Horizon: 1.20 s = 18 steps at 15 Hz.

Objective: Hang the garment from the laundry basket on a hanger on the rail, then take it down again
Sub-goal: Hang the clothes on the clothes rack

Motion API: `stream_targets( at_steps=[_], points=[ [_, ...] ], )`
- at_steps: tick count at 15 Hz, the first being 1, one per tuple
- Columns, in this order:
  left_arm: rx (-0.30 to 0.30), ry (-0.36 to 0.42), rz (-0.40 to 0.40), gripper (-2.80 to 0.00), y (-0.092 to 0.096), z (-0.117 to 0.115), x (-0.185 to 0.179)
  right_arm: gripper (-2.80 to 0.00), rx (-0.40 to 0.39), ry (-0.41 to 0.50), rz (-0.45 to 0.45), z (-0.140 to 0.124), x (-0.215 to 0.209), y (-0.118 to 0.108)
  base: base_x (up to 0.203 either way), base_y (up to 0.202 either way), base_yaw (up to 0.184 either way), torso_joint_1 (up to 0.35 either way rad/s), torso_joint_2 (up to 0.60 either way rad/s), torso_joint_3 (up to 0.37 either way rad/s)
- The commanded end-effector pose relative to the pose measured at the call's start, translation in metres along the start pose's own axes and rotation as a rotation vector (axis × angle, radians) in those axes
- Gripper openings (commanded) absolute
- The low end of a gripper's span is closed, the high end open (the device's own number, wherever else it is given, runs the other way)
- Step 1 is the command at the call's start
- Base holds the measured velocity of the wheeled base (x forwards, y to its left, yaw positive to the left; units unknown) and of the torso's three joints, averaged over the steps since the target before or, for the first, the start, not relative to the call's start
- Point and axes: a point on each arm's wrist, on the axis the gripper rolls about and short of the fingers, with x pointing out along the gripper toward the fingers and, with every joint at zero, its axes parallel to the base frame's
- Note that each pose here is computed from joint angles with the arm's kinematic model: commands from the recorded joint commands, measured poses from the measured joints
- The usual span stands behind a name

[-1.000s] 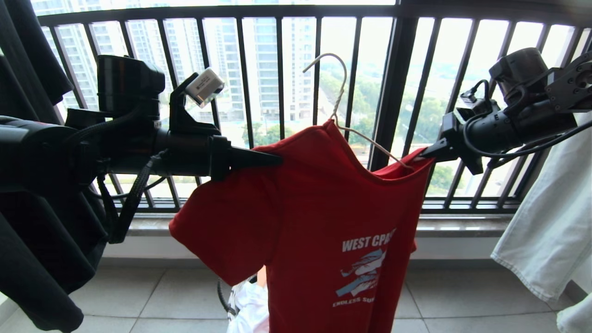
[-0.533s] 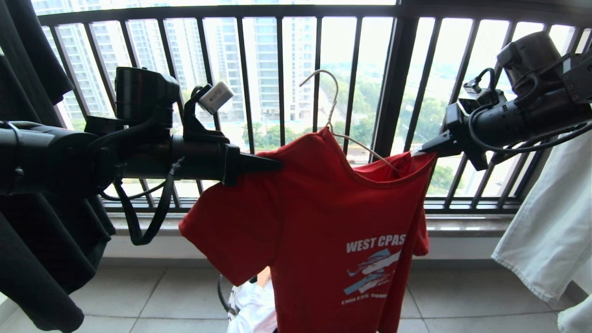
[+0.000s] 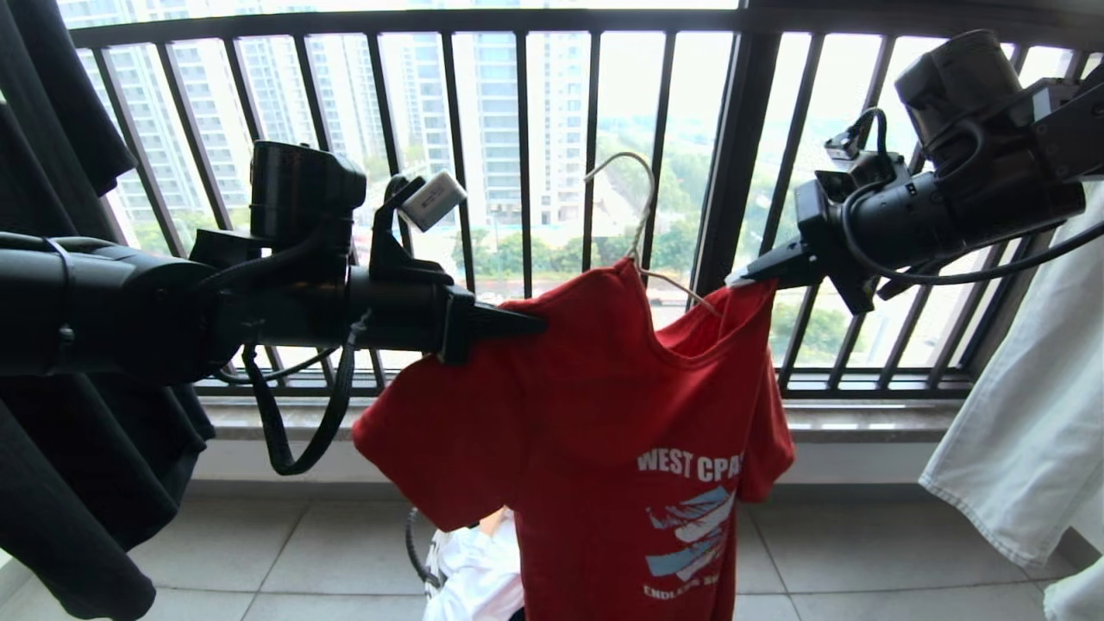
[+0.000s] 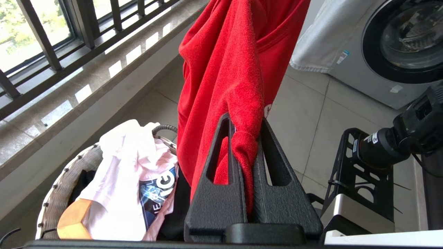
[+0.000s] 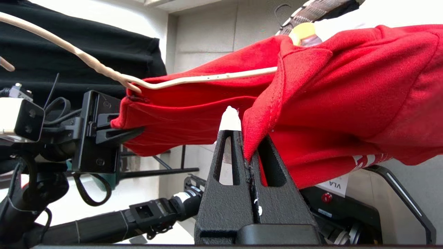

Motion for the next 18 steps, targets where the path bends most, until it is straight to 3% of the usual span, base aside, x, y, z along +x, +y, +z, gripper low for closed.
stream_targets(
  at_steps=[1,6,8,13,18],
  points=[
    [-0.005,0.018,-0.033,-2.80,-0.006,-0.005,0.008,-2.80,-0.023,-0.005,0.000,-0.003,0.003,0.007,0.000,0.000,0.000,0.000,0.00,0.000],
    [-0.029,0.055,-0.047,-2.80,-0.002,-0.015,0.026,-2.80,-0.091,-0.012,0.006,-0.013,-0.005,0.019,0.000,0.000,0.000,0.000,0.00,0.000],
    [-0.018,0.029,-0.035,-2.80,0.002,-0.015,0.030,-2.80,-0.140,-0.027,-0.016,-0.022,-0.009,0.028,0.000,0.000,0.000,0.000,0.00,0.000],
    [0.009,-0.127,-0.046,-2.80,0.006,-0.017,0.035,-2.80,-0.314,-0.105,-0.171,-0.044,0.002,0.052,0.000,0.000,0.000,0.000,0.00,0.000],
    [0.010,-0.129,-0.073,-2.80,-0.002,-0.023,0.042,-2.80,-0.534,-0.150,-0.292,-0.066,0.016,0.072,0.000,0.000,0.000,0.000,0.00,0.000]
  ],
)
